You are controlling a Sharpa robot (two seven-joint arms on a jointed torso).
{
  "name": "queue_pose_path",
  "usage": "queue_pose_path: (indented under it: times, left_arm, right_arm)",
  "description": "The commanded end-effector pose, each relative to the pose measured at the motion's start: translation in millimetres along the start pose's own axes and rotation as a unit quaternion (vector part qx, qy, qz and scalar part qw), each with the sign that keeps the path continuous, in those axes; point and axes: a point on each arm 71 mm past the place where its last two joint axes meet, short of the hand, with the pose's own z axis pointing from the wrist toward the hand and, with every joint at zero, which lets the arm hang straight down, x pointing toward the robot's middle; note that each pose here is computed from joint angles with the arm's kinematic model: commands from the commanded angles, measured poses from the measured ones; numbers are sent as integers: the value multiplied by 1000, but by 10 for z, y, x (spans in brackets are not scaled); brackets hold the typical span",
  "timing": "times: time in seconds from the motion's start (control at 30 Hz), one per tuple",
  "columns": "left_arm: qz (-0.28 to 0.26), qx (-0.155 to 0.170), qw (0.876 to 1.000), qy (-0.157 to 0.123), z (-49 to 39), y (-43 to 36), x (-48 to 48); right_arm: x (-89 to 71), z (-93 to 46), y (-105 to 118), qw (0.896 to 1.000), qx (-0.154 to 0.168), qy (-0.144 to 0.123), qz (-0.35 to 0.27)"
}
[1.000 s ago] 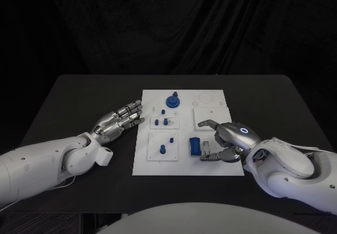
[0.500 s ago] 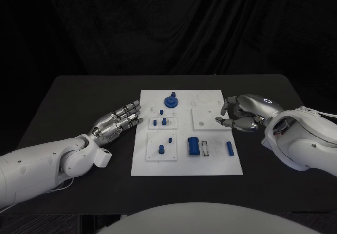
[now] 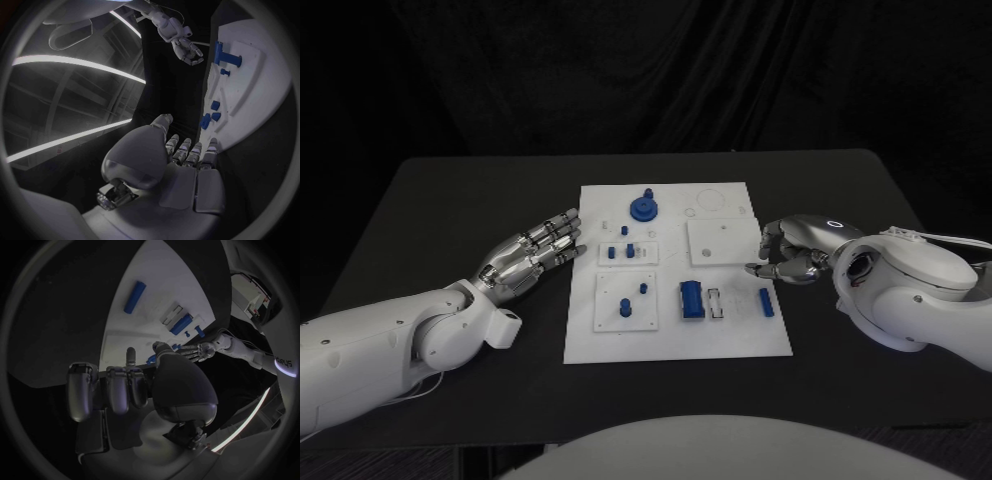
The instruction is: Assemble the parts on the task board
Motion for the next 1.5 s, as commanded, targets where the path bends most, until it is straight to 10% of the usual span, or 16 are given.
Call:
queue_pose_path:
  times: [0.03,1.5]
  left_arm:
    - [-5,33,999,2,12,-39,16]
    - [-6,27,1000,4,29,-12,8]
  right_arm:
    - [46,-12,-35,999,23,6,-31]
    - [568,-114,-51,994,36,78,-67]
